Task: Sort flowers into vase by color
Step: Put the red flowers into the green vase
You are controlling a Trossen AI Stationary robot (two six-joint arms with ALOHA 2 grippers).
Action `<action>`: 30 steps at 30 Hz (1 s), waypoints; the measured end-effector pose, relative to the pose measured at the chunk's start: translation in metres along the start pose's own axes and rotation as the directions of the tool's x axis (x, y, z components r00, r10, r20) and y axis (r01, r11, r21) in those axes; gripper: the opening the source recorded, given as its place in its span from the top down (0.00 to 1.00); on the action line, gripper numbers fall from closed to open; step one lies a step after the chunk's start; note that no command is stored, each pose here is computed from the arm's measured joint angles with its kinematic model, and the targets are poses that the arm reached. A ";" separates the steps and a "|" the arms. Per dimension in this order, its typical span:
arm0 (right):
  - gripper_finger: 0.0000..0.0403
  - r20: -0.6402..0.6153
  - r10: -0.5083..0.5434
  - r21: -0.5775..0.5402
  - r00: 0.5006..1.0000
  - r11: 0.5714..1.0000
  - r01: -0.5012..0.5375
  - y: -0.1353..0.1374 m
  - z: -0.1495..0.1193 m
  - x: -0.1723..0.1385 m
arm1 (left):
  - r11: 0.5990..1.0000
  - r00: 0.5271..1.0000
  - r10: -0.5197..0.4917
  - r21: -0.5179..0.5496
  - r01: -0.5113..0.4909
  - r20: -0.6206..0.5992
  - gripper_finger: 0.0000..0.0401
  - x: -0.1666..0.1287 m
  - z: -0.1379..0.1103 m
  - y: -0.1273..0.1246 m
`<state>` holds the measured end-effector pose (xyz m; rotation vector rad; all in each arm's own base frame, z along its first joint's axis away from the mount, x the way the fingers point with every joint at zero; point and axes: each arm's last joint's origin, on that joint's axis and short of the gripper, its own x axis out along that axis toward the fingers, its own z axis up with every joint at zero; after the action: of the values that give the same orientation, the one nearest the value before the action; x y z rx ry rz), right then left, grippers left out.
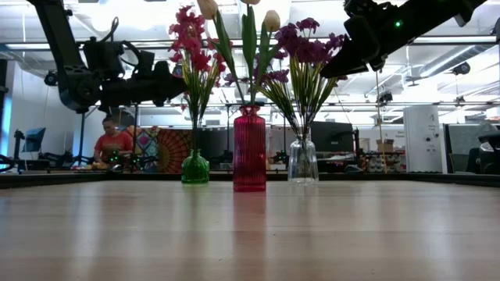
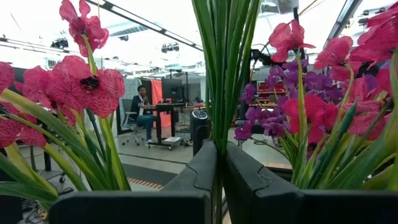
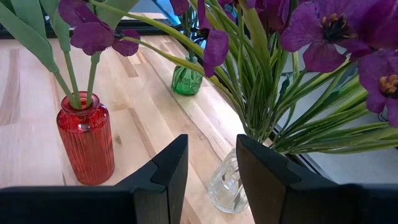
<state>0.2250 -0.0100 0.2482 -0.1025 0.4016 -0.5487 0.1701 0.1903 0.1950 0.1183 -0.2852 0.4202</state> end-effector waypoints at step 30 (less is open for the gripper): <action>0.68 0.000 0.000 0.000 1.000 1.000 0.000 0.000 0.000 0.000 | 1.000 0.999 0.001 0.017 0.000 -0.040 1.00 0.002 -0.004 0.001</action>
<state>0.2250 -0.0100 0.2482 -0.1021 0.4015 -0.5488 0.1725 0.1923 0.1923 0.1266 -0.2419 0.4251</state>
